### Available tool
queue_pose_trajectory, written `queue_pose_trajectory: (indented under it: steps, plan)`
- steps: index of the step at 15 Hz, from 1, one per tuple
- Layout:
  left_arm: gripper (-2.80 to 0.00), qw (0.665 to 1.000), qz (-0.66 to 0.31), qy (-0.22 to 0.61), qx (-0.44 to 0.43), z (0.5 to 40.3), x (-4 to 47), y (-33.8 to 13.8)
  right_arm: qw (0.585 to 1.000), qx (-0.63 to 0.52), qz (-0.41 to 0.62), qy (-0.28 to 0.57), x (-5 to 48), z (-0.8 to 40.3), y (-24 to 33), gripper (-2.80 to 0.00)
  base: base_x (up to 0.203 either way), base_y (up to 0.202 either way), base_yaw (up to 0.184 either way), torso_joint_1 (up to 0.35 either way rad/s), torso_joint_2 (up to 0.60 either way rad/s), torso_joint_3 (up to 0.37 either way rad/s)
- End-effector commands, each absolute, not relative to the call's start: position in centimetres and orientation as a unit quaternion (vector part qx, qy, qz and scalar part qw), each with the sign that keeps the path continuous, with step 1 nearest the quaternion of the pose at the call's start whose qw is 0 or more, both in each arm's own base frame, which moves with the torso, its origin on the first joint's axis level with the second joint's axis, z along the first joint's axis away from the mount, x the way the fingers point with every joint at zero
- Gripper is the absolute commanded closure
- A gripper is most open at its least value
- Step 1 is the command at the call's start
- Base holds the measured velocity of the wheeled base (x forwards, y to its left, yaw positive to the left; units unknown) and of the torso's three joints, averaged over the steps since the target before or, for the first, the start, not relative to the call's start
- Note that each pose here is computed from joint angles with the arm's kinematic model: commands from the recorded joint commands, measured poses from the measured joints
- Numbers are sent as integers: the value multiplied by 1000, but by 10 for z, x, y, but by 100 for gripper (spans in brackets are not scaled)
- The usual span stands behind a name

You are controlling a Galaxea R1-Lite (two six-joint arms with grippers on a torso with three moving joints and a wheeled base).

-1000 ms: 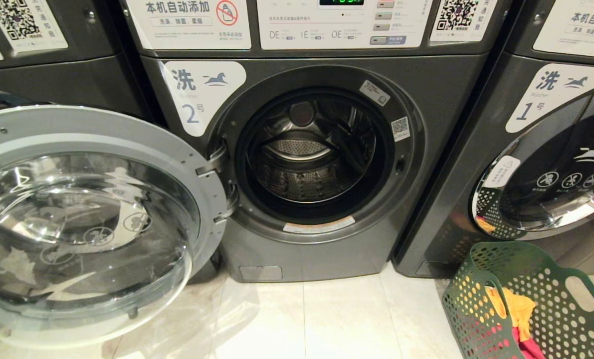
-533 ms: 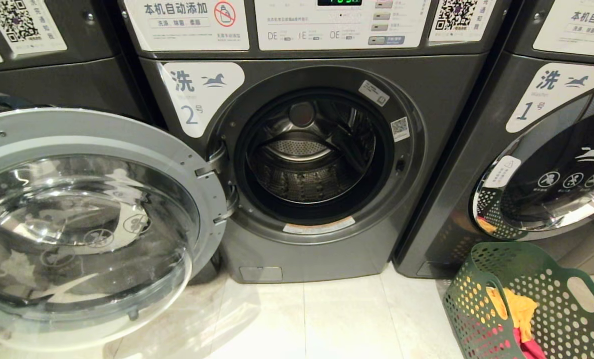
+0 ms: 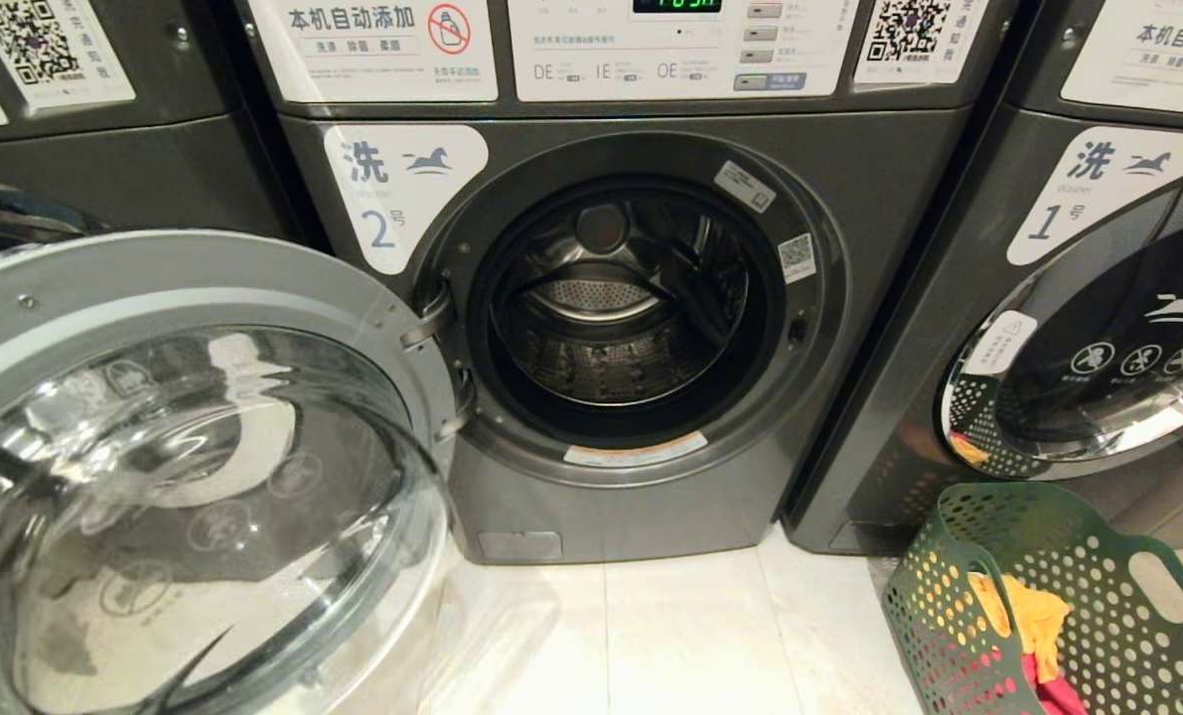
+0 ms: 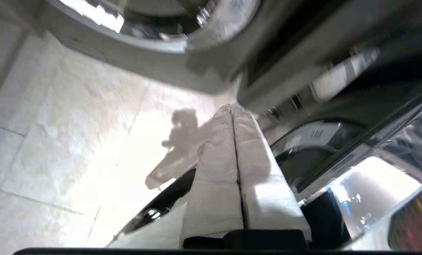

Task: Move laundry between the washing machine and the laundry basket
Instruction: Close the washing machine door with the left hand

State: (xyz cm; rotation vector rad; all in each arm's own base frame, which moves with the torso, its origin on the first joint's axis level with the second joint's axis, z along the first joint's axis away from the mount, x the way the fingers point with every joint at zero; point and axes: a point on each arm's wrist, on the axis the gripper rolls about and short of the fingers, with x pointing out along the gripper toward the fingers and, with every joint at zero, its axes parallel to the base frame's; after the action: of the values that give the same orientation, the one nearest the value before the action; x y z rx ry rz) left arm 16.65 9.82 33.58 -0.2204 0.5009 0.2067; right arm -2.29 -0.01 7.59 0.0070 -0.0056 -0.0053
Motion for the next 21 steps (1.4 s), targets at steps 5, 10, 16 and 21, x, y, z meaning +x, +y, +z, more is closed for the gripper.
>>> queue_pose_trajectory:
  steps: [5,10,16,21]
  plan:
    - [0,966,20,240,-90,353,99,36,1000,4,-3,-2,-23,76,0,0,0,0,0,0,0,0]
    - [0,965,-37,250,-78,351,65,12,1000,5,-2,-2,-23,76,0,0,0,0,0,0,0,0]
    - [0,951,-129,274,-59,343,36,-4,1000,5,-3,-2,-23,76,0,0,0,0,0,0,0,0]
    - [0,927,-224,301,-25,329,37,-11,1000,6,-3,-2,-23,76,0,0,0,0,0,0,0,0]
